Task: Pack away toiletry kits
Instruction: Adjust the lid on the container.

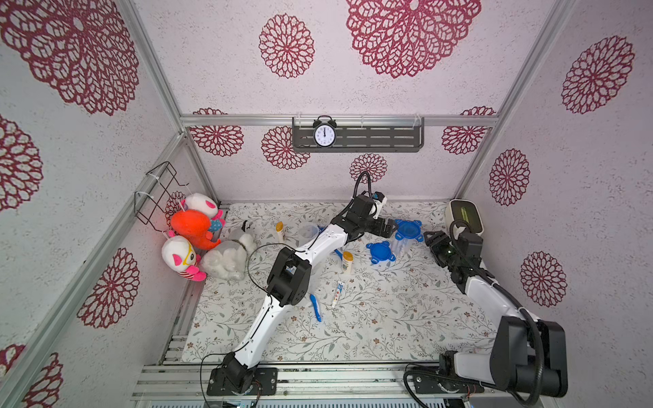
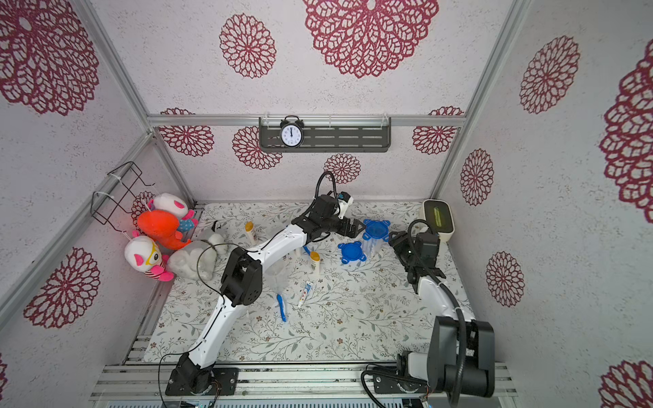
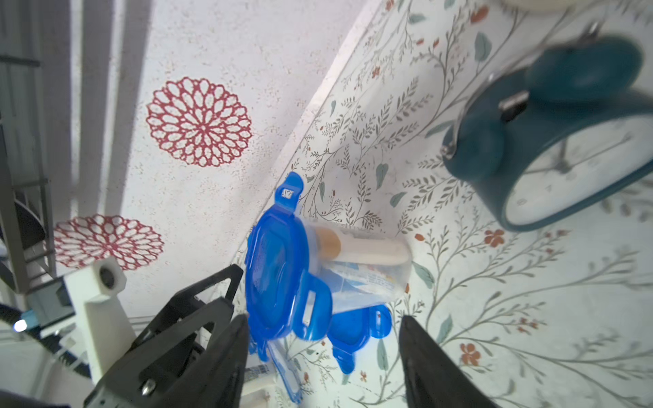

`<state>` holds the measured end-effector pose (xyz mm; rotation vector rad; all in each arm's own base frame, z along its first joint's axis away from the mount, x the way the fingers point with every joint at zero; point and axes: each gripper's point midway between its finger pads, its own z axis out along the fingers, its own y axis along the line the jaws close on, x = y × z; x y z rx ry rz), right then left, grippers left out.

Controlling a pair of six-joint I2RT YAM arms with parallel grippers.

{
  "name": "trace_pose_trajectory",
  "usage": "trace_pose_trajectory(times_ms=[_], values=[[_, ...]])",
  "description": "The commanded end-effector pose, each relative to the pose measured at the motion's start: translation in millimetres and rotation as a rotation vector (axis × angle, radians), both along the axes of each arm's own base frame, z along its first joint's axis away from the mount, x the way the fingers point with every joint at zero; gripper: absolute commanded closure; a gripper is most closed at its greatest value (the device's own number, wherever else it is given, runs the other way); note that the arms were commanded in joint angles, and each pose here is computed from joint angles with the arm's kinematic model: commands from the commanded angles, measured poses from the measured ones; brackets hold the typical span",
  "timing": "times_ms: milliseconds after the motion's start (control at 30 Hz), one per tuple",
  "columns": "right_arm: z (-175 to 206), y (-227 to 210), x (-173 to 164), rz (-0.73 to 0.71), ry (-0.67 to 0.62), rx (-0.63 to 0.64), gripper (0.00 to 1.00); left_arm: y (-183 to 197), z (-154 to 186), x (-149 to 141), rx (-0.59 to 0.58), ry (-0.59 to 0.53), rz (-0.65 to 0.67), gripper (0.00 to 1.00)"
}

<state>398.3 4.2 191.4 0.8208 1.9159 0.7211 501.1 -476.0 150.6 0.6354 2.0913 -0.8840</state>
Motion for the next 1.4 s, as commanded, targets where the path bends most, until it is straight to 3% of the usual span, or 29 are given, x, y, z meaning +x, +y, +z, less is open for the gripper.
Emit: trace_pose_trajectory(times_ms=[0,67,100,133,300,500,667,1033,1367], values=[[43,-11,-6,0.071,-0.044,-0.288,0.27,19,64,5,-0.087,-0.089,0.032,0.01],[54,-2,-4,0.193,-0.034,-0.391,0.21,32,75,3,-0.101,-0.11,0.046,0.01],[56,4,-2,0.264,-0.017,-0.432,0.02,40,85,1,-0.112,-0.127,0.054,0.01],[54,7,-1,0.317,0.02,-0.458,0.01,48,88,-1,-0.117,-0.131,0.063,0.01],[46,6,12,0.498,0.138,-0.615,0.01,82,106,-12,-0.143,-0.175,0.084,0.01],[34,6,27,0.707,0.205,-0.763,0.02,90,108,-27,-0.122,-0.185,0.038,0.01],[14,4,36,0.829,0.343,-0.801,0.03,93,105,-32,-0.114,-0.177,0.029,0.01],[8,16,55,0.941,0.358,-0.881,0.01,96,100,-33,-0.109,-0.168,0.028,0.01],[4,30,74,0.992,0.306,-0.799,0.01,96,100,-32,-0.105,-0.165,0.026,0.01]])
